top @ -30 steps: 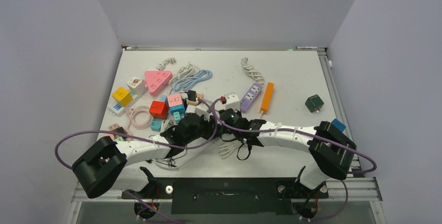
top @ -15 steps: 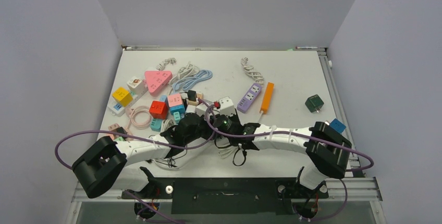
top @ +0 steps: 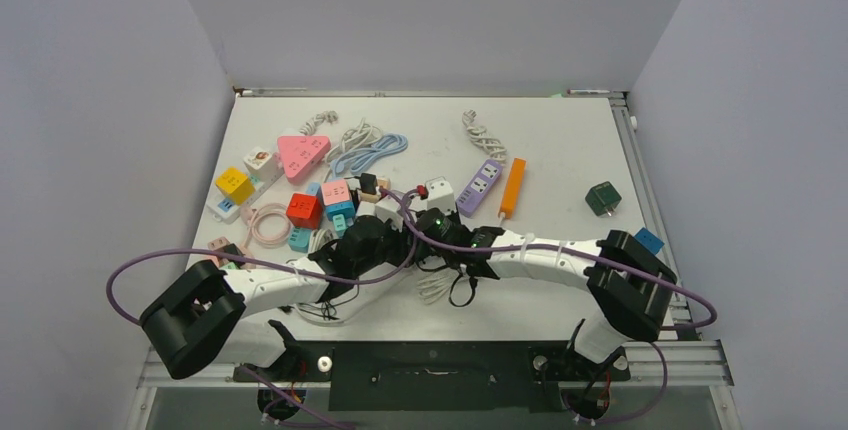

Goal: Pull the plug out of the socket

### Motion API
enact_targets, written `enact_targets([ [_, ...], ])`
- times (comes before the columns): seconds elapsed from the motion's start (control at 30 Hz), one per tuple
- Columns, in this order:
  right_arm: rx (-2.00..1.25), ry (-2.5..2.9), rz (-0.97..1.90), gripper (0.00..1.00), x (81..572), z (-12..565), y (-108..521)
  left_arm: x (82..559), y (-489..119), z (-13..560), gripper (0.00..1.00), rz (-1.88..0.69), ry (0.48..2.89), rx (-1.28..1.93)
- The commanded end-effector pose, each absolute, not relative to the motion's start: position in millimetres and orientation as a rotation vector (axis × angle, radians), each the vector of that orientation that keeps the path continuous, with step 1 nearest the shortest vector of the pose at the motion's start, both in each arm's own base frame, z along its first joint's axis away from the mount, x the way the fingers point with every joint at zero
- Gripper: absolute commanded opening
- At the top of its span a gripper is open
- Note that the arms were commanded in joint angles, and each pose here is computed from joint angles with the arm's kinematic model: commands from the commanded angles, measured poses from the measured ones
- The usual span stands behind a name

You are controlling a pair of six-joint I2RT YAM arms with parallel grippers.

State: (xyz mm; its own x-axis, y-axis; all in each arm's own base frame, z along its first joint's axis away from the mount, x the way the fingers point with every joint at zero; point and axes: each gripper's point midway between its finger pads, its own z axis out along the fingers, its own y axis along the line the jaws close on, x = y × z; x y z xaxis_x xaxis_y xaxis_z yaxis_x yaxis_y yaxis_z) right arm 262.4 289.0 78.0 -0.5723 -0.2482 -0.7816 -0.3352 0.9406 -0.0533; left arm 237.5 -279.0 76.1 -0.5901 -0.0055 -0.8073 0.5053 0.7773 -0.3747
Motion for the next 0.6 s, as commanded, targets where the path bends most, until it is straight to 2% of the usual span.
enact_targets([
  [0.0,-0.225,2.103,0.254,0.05,291,124,293,224,-235,19,0.00,-0.489,2.307,0.391],
  [0.2,-0.241,2.117,0.244,0.05,290,118,295,224,-235,19,0.00,-0.488,2.308,0.392],
  [0.57,-0.364,2.025,0.048,0.05,272,129,312,224,-235,18,0.00,-0.489,2.310,0.390],
])
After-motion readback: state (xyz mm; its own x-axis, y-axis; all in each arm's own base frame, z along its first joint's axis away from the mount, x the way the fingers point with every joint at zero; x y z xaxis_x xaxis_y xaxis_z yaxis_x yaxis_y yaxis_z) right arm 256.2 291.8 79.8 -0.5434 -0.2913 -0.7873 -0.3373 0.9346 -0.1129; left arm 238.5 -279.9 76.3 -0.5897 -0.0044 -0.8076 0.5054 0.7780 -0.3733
